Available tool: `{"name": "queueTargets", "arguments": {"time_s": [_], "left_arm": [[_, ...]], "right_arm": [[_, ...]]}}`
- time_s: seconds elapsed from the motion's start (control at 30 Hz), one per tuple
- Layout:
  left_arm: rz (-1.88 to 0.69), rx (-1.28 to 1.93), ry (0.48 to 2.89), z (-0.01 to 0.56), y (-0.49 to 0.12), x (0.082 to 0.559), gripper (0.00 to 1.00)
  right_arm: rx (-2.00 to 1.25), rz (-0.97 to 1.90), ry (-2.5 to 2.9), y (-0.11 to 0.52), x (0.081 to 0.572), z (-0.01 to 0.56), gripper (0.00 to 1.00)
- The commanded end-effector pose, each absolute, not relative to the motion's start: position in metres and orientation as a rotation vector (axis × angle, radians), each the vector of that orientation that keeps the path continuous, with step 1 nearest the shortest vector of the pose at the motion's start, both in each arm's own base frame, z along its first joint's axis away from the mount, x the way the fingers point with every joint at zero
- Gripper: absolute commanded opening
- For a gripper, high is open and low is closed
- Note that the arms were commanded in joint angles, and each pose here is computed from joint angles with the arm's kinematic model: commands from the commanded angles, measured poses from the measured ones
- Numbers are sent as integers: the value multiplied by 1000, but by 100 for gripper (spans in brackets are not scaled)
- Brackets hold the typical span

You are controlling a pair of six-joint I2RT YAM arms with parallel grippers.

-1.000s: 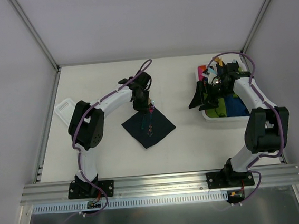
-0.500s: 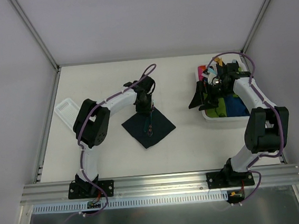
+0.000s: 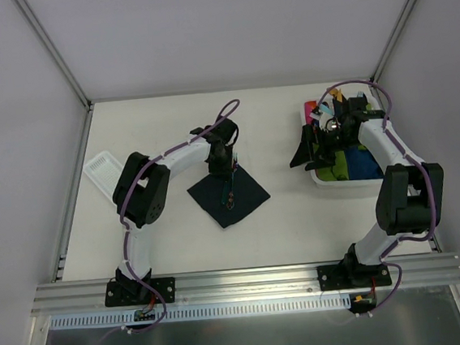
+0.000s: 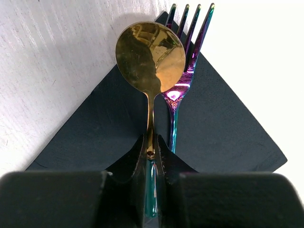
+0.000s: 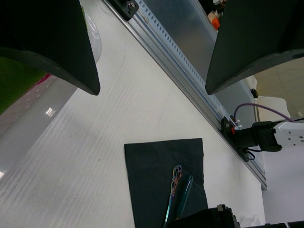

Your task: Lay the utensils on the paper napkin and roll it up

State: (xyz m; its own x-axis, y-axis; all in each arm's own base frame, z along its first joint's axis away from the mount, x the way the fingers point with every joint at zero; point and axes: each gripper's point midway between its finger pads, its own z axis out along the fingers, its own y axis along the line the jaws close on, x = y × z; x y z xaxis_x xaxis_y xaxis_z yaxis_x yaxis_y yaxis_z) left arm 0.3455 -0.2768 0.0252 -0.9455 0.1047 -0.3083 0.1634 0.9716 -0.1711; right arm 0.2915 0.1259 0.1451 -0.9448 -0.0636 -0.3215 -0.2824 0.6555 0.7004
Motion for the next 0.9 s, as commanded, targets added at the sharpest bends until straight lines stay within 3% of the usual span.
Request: {"name": "queueTargets", "arguments": {"time_s": [0.0, 0.27, 0.5, 0.73, 0.8, 0.87], "left_arm": [[-271, 189, 2820, 23, -277, 344, 9], [-274, 176, 2820, 26, -275, 340, 16], [-289, 147, 2810, 35, -273, 336, 30], [-409, 96, 2630, 117, -277, 344, 40], [-443, 68, 2587, 138, -272, 346, 47], [-490, 10, 2541, 165, -261, 344, 47]], "right_arm": [[-283, 1116, 2643, 118, 292, 130, 99], [-291, 1117, 2635, 118, 291, 132, 99], [-309, 1115, 2613, 119, 290, 137, 99], [-443, 1042, 2554, 129, 287, 147, 99], [-537, 985, 2536, 136, 285, 149, 97], [-679, 889, 2521, 151, 279, 148, 92]]}}
